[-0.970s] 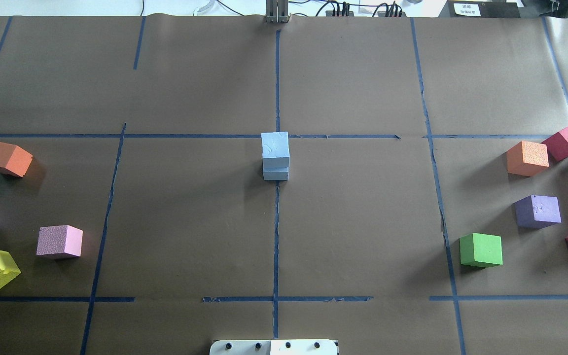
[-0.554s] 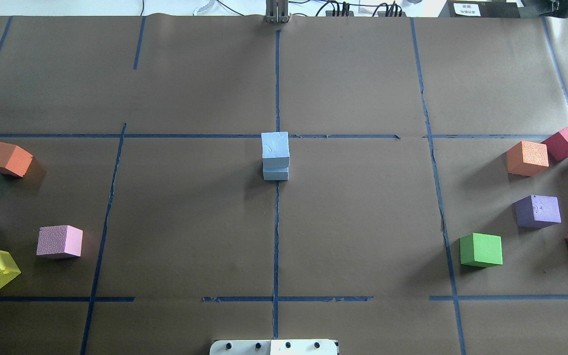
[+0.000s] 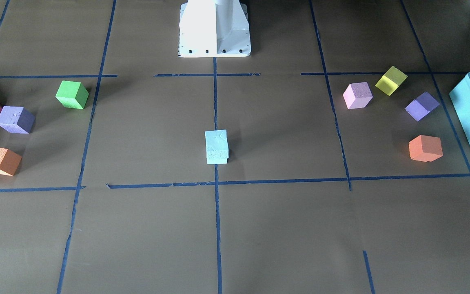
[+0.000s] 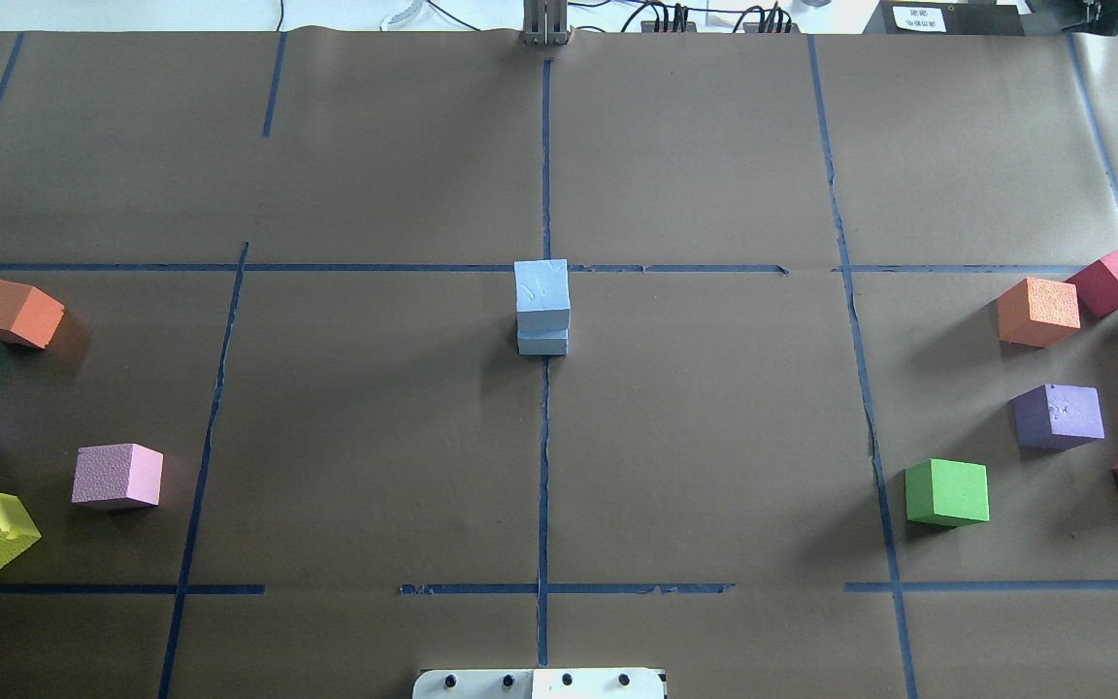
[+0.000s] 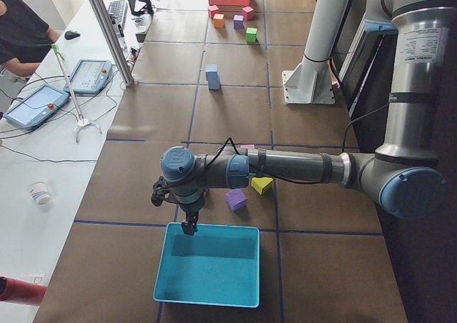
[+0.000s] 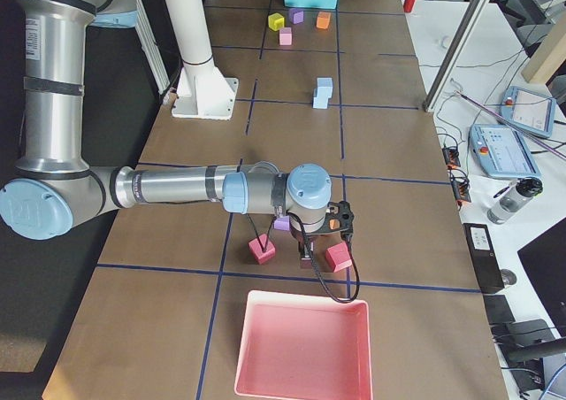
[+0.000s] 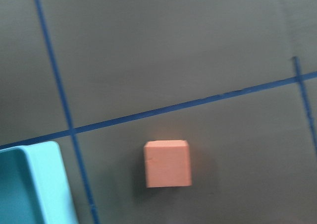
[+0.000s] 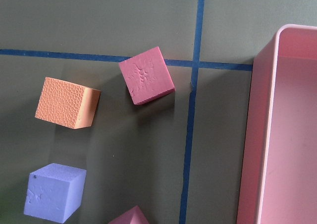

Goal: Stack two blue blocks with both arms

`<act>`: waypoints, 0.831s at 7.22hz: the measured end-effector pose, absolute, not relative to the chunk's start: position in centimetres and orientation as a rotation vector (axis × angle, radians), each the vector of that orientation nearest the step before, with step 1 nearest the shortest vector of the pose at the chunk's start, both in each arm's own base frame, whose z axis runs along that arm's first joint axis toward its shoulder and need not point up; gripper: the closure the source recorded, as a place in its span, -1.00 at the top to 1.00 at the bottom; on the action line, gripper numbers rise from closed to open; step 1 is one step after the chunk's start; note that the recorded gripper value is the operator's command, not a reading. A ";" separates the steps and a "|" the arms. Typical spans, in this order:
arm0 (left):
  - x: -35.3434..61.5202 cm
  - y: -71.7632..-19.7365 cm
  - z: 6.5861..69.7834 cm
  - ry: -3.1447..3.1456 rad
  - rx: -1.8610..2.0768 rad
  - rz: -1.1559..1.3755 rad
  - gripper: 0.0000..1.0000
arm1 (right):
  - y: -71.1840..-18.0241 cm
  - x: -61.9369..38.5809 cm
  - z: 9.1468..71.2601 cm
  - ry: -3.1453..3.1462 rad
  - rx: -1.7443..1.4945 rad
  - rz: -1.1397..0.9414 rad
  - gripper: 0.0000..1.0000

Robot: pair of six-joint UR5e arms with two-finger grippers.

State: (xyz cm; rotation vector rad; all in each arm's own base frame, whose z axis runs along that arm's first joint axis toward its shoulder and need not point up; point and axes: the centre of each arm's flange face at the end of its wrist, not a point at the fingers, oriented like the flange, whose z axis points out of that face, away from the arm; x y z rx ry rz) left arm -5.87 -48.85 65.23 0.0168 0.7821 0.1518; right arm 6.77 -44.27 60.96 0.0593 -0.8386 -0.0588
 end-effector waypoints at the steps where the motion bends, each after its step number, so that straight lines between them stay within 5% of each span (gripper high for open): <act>1: -5.9 -48.1 65.9 0.783 0.010 0.147 1.00 | -44.3 6.8 61.0 -0.839 0.058 -0.058 0.99; 6: -5.9 -47.2 66.8 0.781 -0.023 0.083 1.00 | -44.4 7.0 61.1 -0.837 0.060 -0.054 0.99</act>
